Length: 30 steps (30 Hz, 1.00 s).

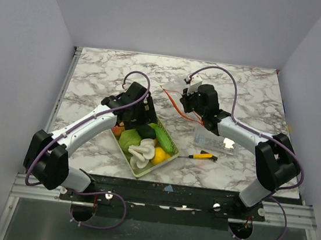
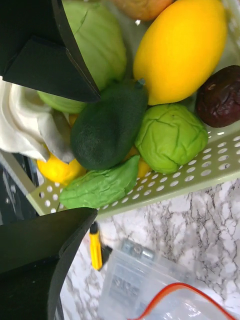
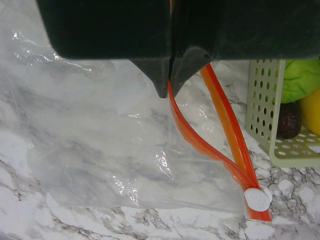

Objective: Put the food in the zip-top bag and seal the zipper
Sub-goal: Adjust the zipper food storage bag at the center of the board.

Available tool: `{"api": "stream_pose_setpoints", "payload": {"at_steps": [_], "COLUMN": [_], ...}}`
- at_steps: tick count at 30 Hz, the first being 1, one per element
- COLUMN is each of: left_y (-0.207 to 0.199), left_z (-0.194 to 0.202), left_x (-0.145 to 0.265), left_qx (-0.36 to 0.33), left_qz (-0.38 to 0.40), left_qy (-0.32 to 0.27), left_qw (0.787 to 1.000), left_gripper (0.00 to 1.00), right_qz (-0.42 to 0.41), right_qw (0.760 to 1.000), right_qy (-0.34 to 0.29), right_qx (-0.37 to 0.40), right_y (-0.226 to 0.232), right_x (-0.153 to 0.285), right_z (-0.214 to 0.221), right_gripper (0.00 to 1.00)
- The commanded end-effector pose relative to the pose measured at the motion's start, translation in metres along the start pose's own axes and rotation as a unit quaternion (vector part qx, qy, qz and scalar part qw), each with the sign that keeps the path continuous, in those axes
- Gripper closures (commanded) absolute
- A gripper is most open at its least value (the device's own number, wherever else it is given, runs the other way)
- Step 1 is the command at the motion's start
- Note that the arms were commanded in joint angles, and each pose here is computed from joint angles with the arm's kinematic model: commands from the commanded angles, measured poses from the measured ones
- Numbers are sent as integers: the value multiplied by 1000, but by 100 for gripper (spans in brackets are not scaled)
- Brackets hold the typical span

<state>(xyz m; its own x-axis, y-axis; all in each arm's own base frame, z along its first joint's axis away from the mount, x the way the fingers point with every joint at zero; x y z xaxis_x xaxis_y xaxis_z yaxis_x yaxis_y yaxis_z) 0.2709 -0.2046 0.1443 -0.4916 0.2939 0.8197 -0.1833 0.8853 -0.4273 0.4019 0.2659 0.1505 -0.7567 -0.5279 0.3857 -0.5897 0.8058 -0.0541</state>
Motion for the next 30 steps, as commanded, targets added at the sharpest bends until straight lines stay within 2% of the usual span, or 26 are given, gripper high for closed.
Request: {"api": "stream_pose_setpoints", "payload": {"at_steps": [1, 3, 6, 10, 15, 18, 21, 24, 28, 30], "left_y": [-4, -3, 8, 19, 13, 13, 14, 18, 19, 19], "left_z": [13, 21, 23, 25, 32, 33, 31, 28, 27, 24], "left_x": [-4, -10, -16, -16, -23, -24, -21, -18, -17, -16], "left_qx": [153, 197, 254, 288, 303, 314, 314, 307, 305, 298], "left_qz": [-20, -22, -54, -115, -111, -113, -111, -116, -115, -113], "left_qy": [23, 38, 26, 28, 53, 55, 47, 34, 29, 22], "left_qw": [988, 979, 965, 950, 945, 941, 942, 944, 945, 948], "left_gripper": [14, 15, 17, 18, 19, 24, 26, 34, 37, 35], "right_qz": [-6, -7, -6, -6, -7, -8, -9, -10, -11, -11], "right_qw": [1000, 1000, 1000, 999, 999, 999, 999, 999, 1000, 1000], "right_qy": [-30, -28, -30, -33, -34, -33, -32, -32, -29, -28], "right_qx": [1, 0, 0, 2, 3, 3, 4, 4, 5, 5], "right_y": [0, 1, 0, 0, 1, 1, 1, 2, 1, 2], "right_x": [4, 4, 6, 9, 9, 9, 9, 9, 8, 8], "right_z": [-16, -15, -17, -19, -19, -19, -19, -18, -17, -16], "right_gripper": [99, 99, 99, 99, 99, 99, 99, 99, 99, 99]}}
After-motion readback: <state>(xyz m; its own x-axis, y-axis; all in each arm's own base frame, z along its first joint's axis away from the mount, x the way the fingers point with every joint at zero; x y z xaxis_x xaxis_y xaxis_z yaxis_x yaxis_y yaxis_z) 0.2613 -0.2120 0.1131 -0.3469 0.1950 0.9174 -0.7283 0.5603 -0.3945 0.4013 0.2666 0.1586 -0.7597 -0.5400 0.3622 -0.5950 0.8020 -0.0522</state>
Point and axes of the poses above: each gripper's point midway between its finger pads, its own x axis back along the fingers, its own y axis along the line the jaws close on, z = x × y, the point moved 1 cm from there along x, back along the fingers, and after that the axes turned 3 degrees about x, right-handed, at the moved point
